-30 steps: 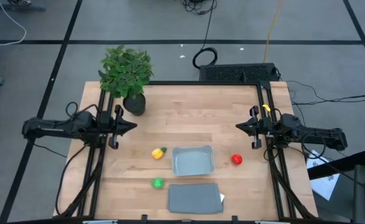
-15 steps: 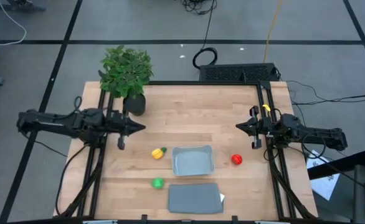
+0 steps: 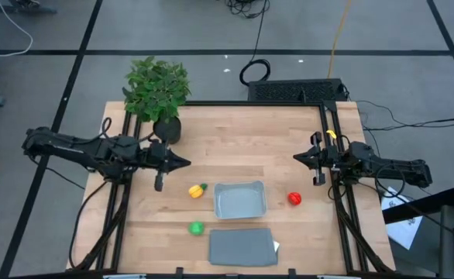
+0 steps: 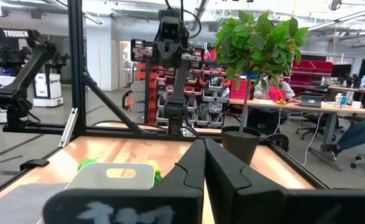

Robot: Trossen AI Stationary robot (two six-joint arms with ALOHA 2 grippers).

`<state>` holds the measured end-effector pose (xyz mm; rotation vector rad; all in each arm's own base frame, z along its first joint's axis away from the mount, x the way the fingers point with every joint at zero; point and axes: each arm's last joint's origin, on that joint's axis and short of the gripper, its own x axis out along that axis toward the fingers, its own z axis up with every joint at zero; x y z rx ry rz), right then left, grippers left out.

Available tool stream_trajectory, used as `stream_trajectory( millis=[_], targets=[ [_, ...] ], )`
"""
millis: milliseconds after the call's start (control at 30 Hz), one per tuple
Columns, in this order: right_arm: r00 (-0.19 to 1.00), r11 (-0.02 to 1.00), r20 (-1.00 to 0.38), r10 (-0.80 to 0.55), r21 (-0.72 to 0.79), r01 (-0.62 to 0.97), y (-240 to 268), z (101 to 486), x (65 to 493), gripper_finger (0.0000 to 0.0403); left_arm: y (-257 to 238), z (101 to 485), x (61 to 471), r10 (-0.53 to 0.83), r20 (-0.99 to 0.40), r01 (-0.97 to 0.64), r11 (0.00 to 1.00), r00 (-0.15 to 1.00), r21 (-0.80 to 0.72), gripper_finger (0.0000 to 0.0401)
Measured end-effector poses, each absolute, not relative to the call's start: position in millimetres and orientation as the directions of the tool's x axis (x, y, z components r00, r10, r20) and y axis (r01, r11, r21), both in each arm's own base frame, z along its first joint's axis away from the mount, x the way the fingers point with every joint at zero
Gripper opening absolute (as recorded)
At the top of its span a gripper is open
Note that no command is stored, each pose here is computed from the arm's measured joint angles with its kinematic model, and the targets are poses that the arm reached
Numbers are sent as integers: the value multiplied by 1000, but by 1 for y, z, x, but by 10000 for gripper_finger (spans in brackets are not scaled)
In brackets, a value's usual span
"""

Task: Pick and placing Produce into tupperware
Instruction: Put the yellow pineapple into the gray bin

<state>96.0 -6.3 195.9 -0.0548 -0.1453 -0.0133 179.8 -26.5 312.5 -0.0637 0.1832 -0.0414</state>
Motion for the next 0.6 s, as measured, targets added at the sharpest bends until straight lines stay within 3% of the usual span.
stream_trajectory(
  millis=[367, 600],
  targets=[
    [989, 998, 145, -9, -54, 17, -6, 196, 96, 0, -30, 341, 196, 36, -422, -85, 992, 906, -98, 1],
    [989, 998, 145, -9, -54, 17, -6, 196, 96, 0, -35, 350, 212, -41, -577, -65, 985, 816, -161, 1]
  ],
)
